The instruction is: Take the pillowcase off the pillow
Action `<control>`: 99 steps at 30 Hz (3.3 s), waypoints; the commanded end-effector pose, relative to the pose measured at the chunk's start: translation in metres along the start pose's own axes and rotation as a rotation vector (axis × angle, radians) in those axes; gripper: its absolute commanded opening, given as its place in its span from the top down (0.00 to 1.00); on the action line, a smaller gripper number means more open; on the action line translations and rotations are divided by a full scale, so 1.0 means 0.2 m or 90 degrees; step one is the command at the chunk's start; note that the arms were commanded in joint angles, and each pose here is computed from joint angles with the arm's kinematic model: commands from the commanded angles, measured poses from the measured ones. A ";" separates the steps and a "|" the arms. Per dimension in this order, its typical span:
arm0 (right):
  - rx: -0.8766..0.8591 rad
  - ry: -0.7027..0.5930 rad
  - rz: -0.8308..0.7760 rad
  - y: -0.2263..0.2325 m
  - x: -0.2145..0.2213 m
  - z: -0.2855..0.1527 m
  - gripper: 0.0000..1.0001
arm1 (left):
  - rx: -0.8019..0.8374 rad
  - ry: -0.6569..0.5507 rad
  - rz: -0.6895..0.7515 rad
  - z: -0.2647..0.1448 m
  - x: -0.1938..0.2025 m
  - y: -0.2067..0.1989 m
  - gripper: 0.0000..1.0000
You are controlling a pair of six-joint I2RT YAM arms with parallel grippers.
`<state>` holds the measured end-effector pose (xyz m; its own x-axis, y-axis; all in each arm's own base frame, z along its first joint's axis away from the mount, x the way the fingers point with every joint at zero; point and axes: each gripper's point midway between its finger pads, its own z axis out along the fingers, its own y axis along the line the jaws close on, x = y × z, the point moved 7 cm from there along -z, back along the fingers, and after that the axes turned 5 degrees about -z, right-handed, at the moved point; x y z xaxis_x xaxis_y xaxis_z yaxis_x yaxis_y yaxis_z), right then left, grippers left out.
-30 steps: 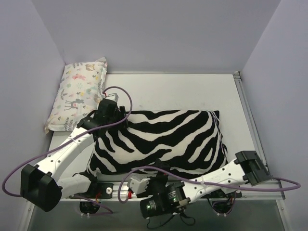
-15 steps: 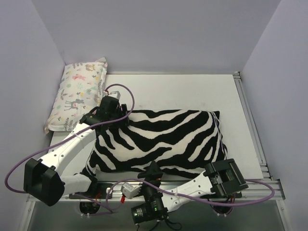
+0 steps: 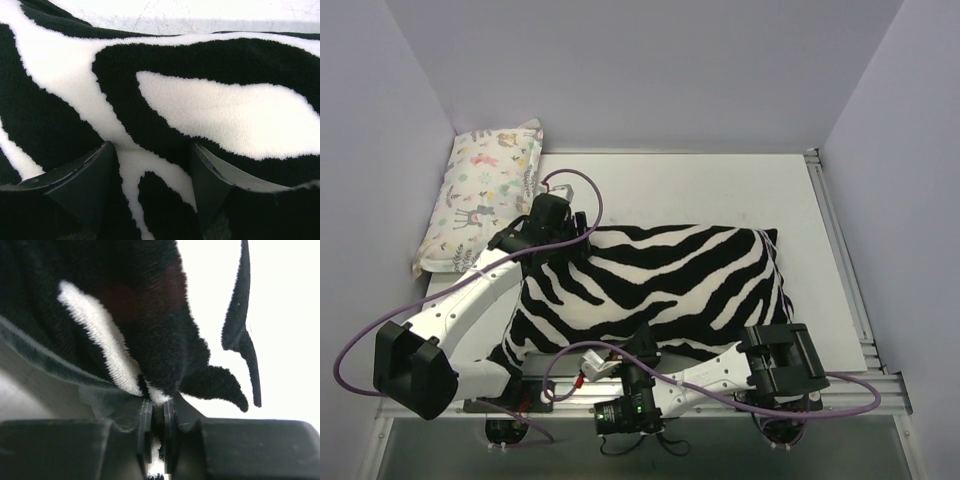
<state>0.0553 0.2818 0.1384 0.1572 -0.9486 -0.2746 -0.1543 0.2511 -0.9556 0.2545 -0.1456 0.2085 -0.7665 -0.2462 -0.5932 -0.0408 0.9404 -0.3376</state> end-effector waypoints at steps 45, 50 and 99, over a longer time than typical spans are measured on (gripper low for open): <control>-0.526 0.148 0.936 -0.94 0.19 1.87 0.74 | 0.182 -0.205 -0.025 -0.57 -0.26 -0.18 0.04; -0.547 0.221 0.970 -0.77 0.25 1.93 0.55 | 0.196 -0.189 -0.020 -0.49 -0.26 -0.26 0.04; 0.057 0.374 1.197 -1.20 1.16 0.37 0.03 | 0.192 -0.214 0.333 -0.03 0.38 -1.60 0.04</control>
<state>0.2102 0.0210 0.3084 -0.4156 0.5213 -0.7453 0.2756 0.8531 0.4430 0.2017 -0.4553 0.2734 -0.4608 0.0861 -0.8833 0.5463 0.8119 -0.2059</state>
